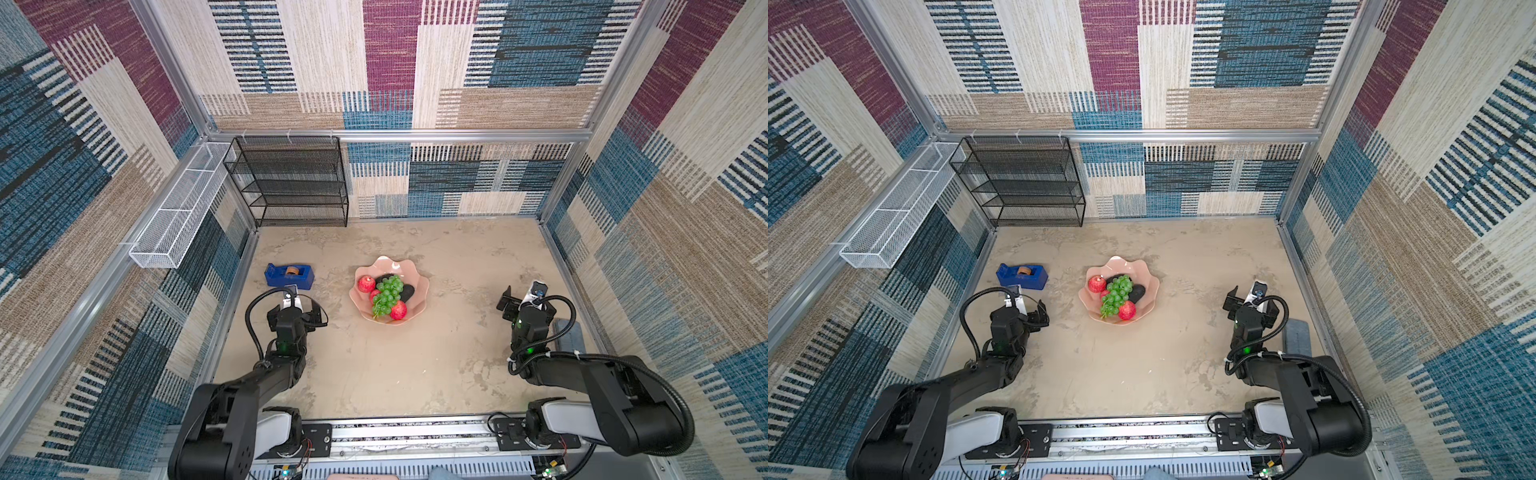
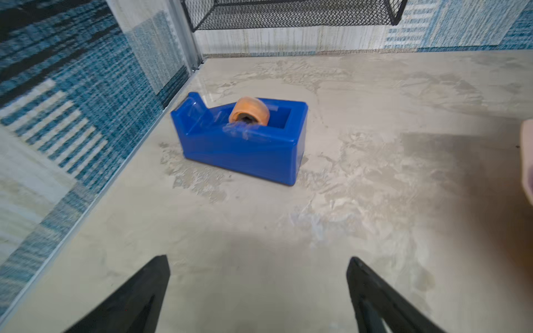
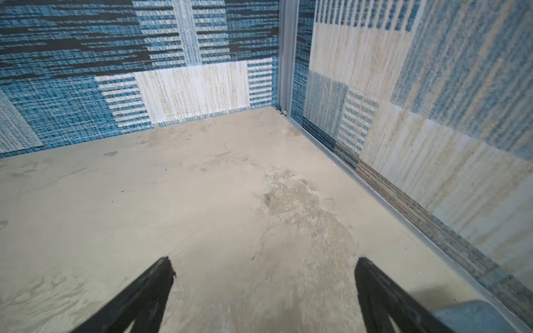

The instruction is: Place and organize the fake fruits in the fruit bowl

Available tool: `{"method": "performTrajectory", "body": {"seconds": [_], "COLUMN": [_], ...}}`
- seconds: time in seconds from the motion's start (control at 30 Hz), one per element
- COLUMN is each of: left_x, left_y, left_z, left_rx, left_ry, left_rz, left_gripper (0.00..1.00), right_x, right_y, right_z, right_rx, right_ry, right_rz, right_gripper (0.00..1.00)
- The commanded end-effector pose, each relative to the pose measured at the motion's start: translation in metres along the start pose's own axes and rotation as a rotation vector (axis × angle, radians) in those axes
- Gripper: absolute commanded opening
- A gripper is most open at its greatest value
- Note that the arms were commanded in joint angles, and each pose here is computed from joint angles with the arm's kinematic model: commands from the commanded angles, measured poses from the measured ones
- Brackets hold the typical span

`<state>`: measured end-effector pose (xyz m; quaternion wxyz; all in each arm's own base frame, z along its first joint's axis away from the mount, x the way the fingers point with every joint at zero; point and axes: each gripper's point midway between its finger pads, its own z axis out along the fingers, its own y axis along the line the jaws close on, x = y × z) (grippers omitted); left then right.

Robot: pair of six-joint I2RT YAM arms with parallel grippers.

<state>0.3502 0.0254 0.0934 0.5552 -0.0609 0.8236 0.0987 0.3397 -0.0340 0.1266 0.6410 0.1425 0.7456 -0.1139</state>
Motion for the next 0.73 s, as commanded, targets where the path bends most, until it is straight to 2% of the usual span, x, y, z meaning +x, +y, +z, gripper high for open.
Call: {"method": "performTrajectory", "body": {"seconds": [0.0,0.03,0.1,0.17,0.23,0.3,0.33,0.7], "left_x": [-0.024,-0.025,-0.017,-0.022,-0.017,-0.021,-0.021,-0.020], "left_y": [-0.009,-0.009,-0.008,0.000,0.001,0.002,0.002,0.000], "left_z": [0.024,0.031,0.034,0.043,0.042,0.042,0.042,0.044], "left_rx": [0.046,0.039,0.040,-0.007,0.003,-0.001,0.002,0.013], "left_ry": [-0.112,-0.127,-0.016,-0.046,0.006,-0.033,-0.039,-0.019], "left_rz": [-0.016,-0.002,-0.019,-0.029,-0.046,-0.048,-0.045,-0.041], "left_gripper": [0.99,0.99,0.99,0.99,0.99,0.99,0.99,0.99], "right_x": [-0.039,-0.038,-0.033,-0.034,-0.030,-0.021,-0.023,-0.022], "right_y": [0.016,0.021,0.028,0.031,0.036,0.035,0.033,0.033], "right_z": [0.004,0.005,0.011,0.009,0.014,0.020,0.017,0.017], "right_rx": [-0.099,-0.134,-0.173,-0.212,-0.257,-0.280,-0.280,-0.281], "right_ry": [-0.179,-0.189,-0.146,-0.159,-0.134,-0.102,-0.133,-0.122], "right_rz": [0.010,-0.009,-0.017,-0.022,-0.027,-0.013,-0.008,-0.010], "right_gripper": [1.00,1.00,1.00,1.00,1.00,1.00,1.00,1.00]}}
